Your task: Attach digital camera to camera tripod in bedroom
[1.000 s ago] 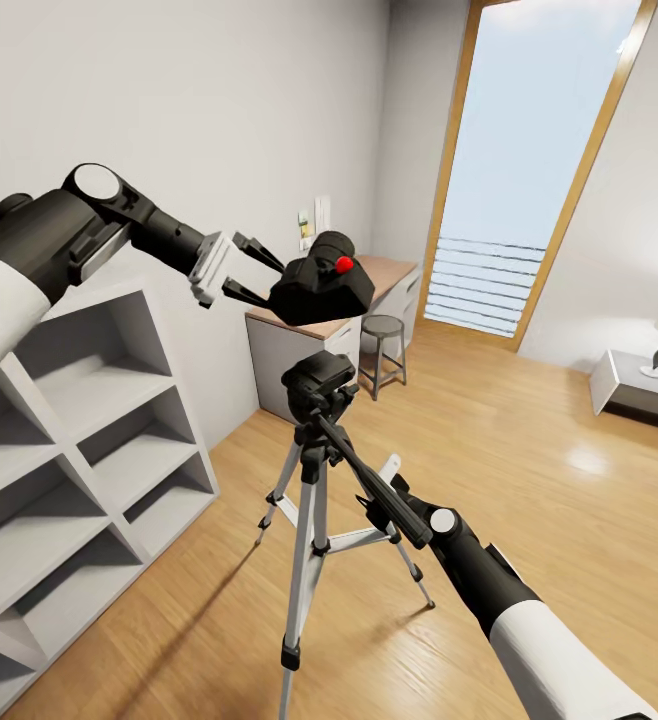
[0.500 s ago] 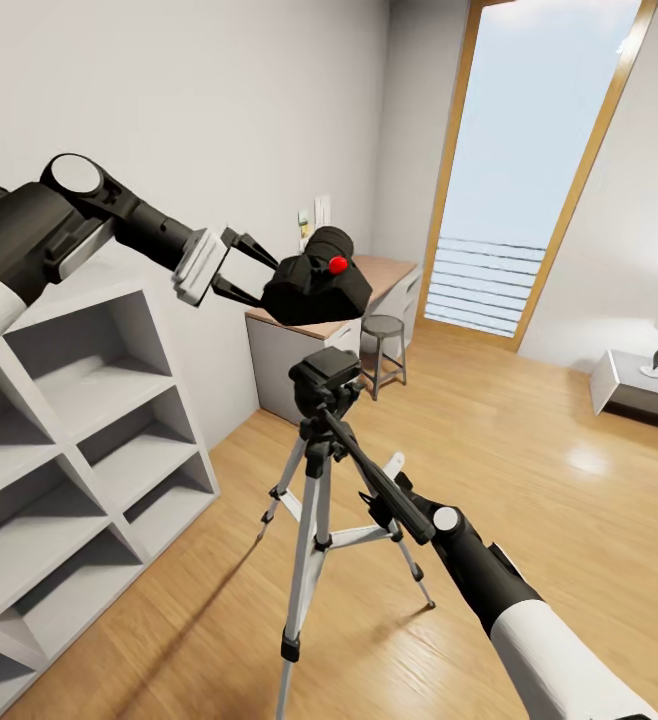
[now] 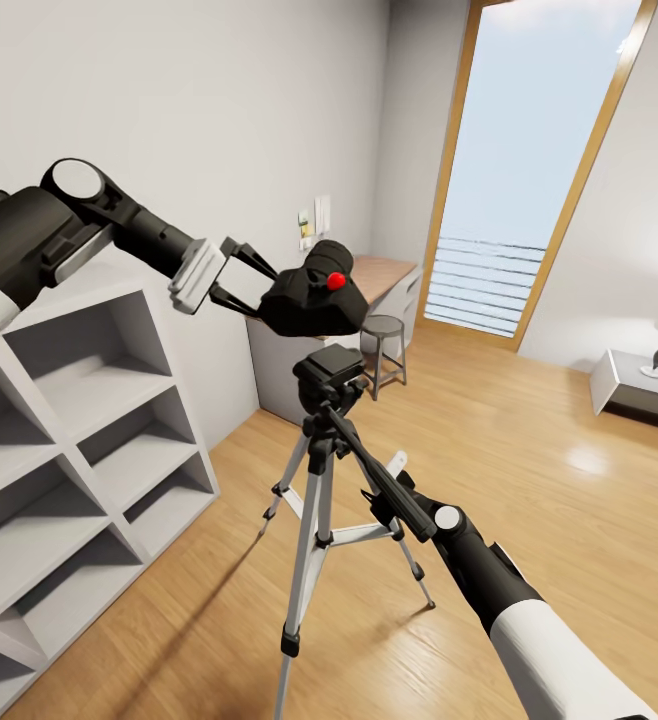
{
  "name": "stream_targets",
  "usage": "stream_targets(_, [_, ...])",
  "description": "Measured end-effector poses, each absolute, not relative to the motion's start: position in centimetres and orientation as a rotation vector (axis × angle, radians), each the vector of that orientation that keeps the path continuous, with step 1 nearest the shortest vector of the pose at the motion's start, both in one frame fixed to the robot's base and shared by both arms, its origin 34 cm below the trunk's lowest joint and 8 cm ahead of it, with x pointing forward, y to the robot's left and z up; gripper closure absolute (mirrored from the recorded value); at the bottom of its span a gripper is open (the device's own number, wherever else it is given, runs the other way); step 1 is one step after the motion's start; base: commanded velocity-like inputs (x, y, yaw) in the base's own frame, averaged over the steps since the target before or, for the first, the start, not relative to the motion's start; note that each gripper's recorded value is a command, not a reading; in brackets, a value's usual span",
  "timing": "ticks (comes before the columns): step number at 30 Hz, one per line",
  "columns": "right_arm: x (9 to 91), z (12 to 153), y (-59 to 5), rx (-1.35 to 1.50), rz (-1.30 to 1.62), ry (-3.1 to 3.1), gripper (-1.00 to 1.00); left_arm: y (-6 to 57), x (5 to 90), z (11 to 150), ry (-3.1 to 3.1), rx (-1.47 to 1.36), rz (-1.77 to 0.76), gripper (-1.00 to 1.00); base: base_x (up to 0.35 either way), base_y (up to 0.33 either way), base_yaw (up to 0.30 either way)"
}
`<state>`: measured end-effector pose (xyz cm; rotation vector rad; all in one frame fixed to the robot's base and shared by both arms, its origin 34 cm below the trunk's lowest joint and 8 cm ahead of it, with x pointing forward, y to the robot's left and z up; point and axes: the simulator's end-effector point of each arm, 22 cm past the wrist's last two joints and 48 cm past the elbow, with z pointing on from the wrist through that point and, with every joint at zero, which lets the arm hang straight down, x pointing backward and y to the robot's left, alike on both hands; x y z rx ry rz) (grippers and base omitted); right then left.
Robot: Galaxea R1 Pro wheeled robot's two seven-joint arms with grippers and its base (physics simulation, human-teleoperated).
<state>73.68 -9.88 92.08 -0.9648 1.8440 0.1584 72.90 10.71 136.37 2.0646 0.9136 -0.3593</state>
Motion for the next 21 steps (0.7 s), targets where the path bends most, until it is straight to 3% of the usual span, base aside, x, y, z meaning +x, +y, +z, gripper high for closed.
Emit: stream_targets(21, [73.6, 92.0, -9.6, -0.971, 0.158, 1.843, 1.00, 9.8, 71.6, 137.7, 0.842, 2.123, -0.379, 1.00, 0.000, 0.000, 0.000])
